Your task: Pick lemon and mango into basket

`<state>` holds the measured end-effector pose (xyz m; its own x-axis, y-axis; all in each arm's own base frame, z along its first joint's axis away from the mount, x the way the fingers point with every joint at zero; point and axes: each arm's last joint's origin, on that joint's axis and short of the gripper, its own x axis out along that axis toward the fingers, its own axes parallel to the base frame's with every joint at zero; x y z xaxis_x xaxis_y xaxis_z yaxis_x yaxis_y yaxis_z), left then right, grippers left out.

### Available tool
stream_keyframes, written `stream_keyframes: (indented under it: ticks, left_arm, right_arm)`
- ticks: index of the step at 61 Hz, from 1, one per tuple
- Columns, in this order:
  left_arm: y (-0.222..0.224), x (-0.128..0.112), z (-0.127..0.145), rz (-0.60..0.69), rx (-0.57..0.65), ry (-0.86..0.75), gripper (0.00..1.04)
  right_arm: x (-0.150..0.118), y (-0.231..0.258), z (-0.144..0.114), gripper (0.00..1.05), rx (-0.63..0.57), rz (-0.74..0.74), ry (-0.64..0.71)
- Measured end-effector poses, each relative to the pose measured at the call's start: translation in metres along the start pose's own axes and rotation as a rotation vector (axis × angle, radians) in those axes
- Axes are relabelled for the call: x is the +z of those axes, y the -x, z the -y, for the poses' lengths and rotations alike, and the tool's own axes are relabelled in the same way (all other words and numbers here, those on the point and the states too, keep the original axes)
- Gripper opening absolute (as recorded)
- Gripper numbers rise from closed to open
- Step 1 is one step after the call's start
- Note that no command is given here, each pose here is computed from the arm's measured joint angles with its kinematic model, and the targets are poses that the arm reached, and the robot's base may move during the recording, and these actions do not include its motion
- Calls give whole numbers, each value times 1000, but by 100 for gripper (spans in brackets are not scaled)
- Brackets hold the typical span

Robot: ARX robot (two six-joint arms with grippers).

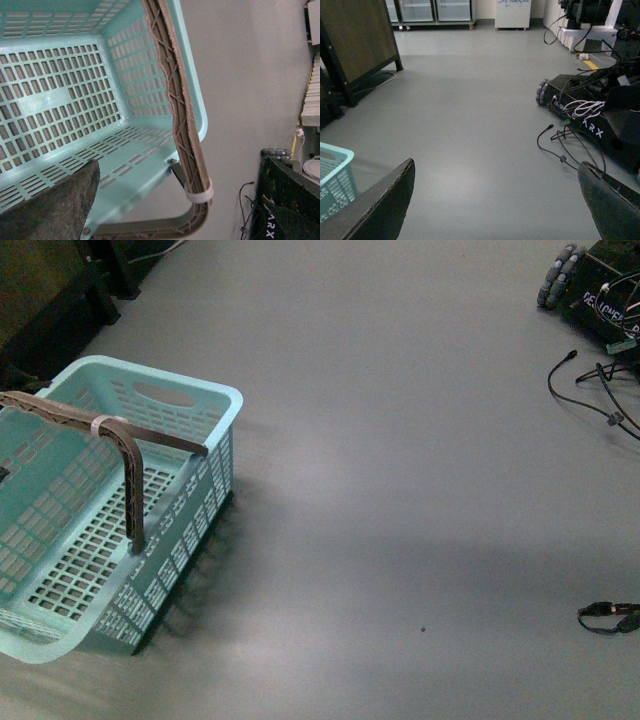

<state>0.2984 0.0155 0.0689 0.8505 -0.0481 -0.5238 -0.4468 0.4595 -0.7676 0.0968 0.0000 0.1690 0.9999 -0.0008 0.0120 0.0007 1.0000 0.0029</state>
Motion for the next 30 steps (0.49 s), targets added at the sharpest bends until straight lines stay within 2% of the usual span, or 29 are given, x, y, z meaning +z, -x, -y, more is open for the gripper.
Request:
stream_keyframes:
  ticks: [16, 30]
  left_arm:
    - [-49, 7, 14, -12, -20, 46, 98]
    - [-81, 14, 8, -15, 7, 64, 98]
  right_arm:
    - [0, 0, 0, 96, 0, 0, 0]
    - [0, 0, 0, 96, 0, 0, 0]
